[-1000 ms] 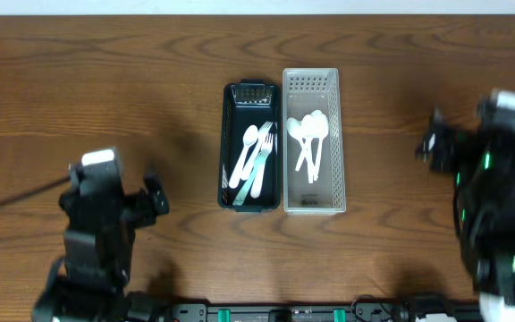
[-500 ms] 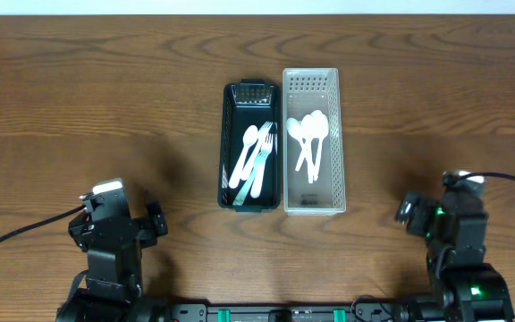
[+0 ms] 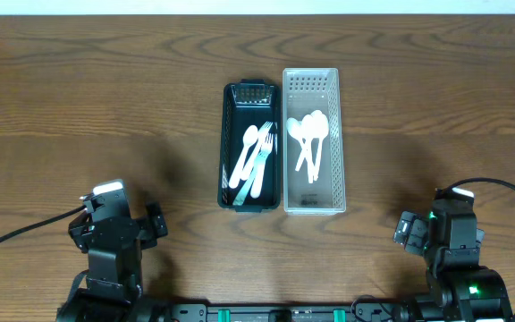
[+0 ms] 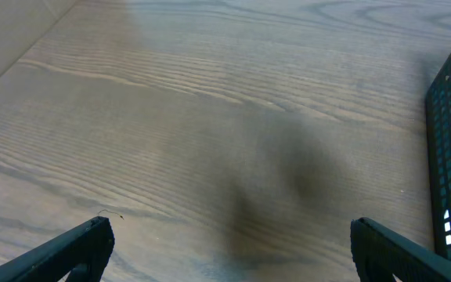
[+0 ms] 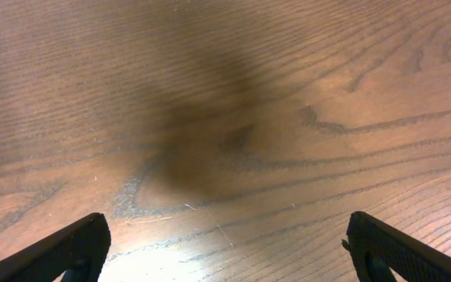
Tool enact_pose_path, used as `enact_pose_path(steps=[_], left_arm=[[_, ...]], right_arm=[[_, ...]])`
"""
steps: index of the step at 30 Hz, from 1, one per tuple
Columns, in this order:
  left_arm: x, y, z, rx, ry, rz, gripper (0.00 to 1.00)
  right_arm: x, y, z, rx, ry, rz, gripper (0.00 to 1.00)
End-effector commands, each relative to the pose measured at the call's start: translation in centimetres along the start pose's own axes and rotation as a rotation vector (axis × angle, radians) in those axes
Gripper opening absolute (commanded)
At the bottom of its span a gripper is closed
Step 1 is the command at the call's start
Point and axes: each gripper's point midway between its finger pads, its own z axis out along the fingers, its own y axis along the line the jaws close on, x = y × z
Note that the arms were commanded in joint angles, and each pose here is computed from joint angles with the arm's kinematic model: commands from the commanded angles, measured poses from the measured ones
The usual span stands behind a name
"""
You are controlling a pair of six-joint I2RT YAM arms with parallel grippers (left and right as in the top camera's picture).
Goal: Pack container
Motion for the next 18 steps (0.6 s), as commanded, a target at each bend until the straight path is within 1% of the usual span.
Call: enact_pose_path(steps=[1, 4, 8, 13, 18], left_arm=[[-0.2, 0.2, -0.1, -0.011, -0.011, 0.007, 0.98], [-0.2, 0.2, -0.1, -0.011, -0.011, 0.007, 0.98], [-0.2, 0.2, -0.1, -0.011, -0.011, 0.007, 0.98], [-0.2, 0.2, -0.1, -0.011, -0.011, 0.007, 0.98], [-0.2, 0.2, -0.1, -0.011, -0.011, 0.007, 0.98]], right_arm=[[-0.1, -0.1, -0.1, 0.007, -0.013, 0.006, 0.99], [-0.3, -0.1, -0.4, 0.001, -0.032, 0.012, 0.99], [-1.1, 0.0, -1.6, -0.033, -0.114, 0.028, 0.99], [-2.7, 0.1, -4.5, -0.113, -0.299, 0.071, 0.99], [-2.9, 0.0, -7.5, -0.222, -0.476, 0.129, 0.99]])
